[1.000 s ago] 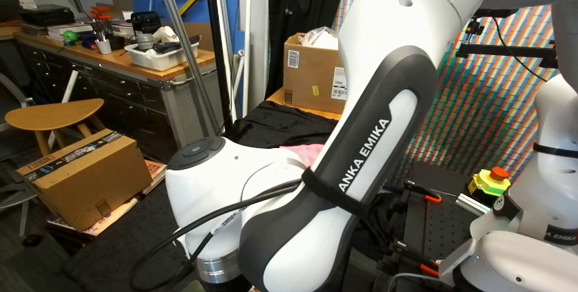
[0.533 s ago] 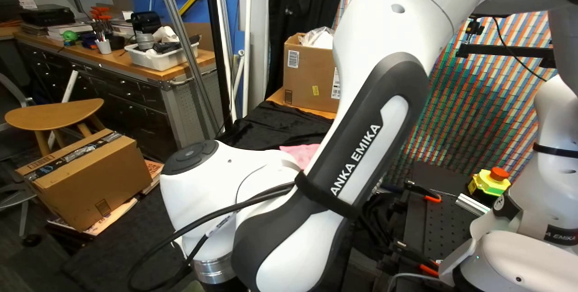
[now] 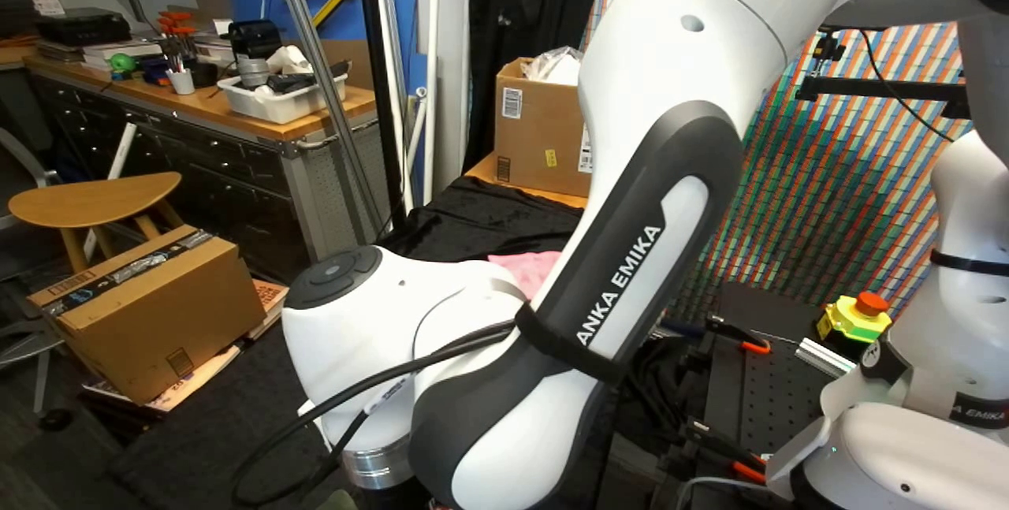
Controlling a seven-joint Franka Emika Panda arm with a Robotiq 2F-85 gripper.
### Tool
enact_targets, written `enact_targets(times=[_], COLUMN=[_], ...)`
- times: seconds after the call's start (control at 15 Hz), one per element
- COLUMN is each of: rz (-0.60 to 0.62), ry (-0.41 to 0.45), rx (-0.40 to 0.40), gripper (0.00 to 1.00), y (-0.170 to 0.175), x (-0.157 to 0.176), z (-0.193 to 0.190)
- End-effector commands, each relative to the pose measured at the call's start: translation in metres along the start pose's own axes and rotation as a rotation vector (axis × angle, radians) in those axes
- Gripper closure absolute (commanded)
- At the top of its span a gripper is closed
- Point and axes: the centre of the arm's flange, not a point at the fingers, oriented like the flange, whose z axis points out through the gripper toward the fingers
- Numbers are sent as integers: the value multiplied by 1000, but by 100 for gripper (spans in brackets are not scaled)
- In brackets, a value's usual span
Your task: Put the things in one heap
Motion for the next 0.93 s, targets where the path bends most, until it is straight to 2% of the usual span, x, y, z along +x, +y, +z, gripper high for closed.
enact_targets(times=[0.0, 0.53, 0.87], rz=[-13, 13, 127], ry=[5, 106, 191], rx=[-15, -42, -87], gripper=[93, 91, 91], y=[0, 6, 42], x=[5, 8, 8], z=[-2, -51, -79])
